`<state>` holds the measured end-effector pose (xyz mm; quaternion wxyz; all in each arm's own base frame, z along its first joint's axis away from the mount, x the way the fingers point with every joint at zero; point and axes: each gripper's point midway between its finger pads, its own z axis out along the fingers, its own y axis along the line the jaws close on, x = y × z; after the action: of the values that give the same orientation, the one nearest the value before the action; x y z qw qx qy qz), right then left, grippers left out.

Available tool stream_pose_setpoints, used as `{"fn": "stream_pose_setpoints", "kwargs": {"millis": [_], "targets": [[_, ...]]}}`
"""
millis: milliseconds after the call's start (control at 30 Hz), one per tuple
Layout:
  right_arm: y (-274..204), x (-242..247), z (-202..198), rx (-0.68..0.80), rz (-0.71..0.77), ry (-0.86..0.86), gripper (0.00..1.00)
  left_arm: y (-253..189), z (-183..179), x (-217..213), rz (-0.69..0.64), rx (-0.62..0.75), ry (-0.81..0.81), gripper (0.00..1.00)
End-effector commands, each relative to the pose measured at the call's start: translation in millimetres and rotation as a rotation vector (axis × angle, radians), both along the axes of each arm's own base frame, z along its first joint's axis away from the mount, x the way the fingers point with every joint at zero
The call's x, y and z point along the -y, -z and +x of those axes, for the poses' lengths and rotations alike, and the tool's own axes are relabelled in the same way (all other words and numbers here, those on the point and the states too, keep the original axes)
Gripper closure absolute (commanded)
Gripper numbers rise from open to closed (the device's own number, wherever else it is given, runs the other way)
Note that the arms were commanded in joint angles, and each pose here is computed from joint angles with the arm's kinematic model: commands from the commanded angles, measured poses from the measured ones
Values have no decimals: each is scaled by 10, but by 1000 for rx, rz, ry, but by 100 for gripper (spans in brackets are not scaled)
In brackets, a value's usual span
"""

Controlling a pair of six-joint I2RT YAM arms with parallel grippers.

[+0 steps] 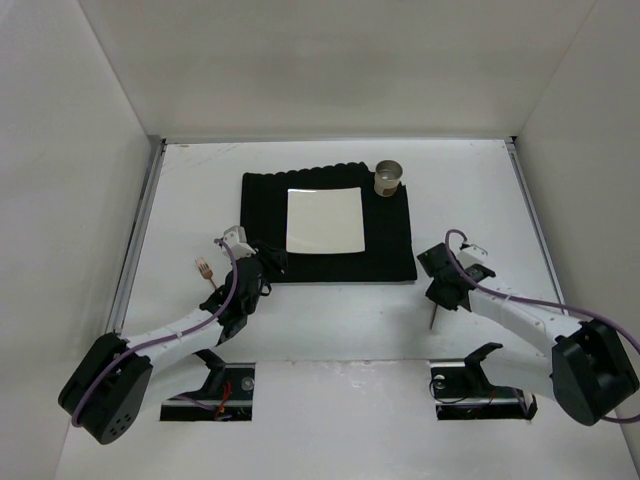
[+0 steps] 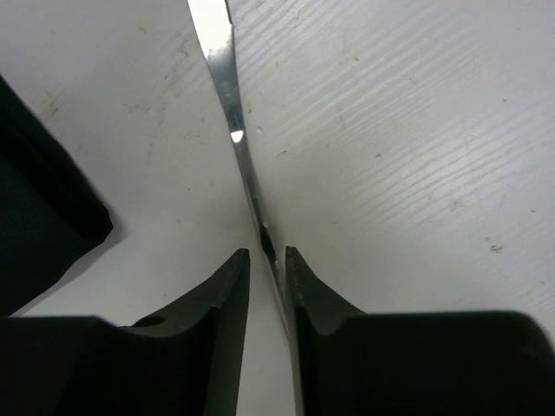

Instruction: Set the dinner table for one person

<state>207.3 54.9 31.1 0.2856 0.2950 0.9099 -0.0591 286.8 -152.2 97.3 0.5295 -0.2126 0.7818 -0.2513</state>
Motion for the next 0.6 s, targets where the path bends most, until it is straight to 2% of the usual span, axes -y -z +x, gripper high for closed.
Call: {"fn": "stream_pose_setpoints", "kwargs": {"millis": [0,200,567], "targets": [[5,-107,89,22,46,-25,73,-131,43,-4,-31,39,-11,61],[18,-118,36,-7,44,-35,68,-126,43,-4,-30,38,-11,61],[-56,-100,-75,-82,-53,-50,73,-195,30,-32,-43,58,-15,61]]}}
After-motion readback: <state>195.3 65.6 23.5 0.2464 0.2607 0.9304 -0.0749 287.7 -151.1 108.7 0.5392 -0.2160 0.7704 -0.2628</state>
